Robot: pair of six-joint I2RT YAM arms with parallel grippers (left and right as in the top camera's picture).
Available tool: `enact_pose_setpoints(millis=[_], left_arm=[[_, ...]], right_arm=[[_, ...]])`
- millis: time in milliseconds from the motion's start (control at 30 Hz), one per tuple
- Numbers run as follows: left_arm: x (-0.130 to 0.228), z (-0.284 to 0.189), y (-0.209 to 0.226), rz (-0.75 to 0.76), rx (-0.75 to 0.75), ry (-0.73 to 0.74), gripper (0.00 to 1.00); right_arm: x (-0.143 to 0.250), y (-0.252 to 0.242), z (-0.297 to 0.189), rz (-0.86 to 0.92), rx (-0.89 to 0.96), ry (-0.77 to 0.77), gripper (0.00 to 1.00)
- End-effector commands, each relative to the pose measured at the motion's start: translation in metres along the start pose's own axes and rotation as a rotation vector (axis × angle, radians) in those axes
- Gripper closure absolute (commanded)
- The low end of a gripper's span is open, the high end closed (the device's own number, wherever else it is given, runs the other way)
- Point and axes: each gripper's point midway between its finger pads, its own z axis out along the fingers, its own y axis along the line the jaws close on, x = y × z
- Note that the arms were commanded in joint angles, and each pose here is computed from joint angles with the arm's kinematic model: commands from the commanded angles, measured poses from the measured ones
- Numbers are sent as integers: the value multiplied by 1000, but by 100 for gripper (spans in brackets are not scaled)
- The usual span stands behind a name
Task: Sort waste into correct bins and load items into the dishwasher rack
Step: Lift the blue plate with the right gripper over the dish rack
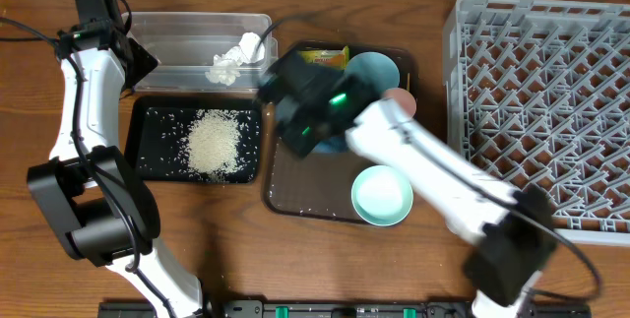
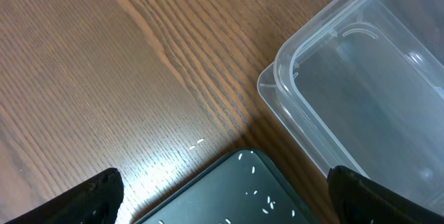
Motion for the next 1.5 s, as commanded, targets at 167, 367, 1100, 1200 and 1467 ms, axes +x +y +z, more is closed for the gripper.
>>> enact_pose_setpoints(millis=[167, 367, 1100, 1200, 1467], left_arm=[[1, 4, 2, -8, -11, 6, 4], [1, 4, 2, -8, -11, 6, 4], [1, 4, 2, -7, -11, 6, 4], [1, 4, 2, -7, -11, 6, 4], [1, 4, 2, -7, -11, 6, 4]], right_arm=[[-27, -101, -135, 240, -106, -346, 99], [-15, -184, -185, 369, -177, -529, 99], [74, -341, -199, 581, -450, -783, 99], [83, -351, -188, 618, -480, -780, 99], [111, -378, -180, 699, -463, -788, 99]])
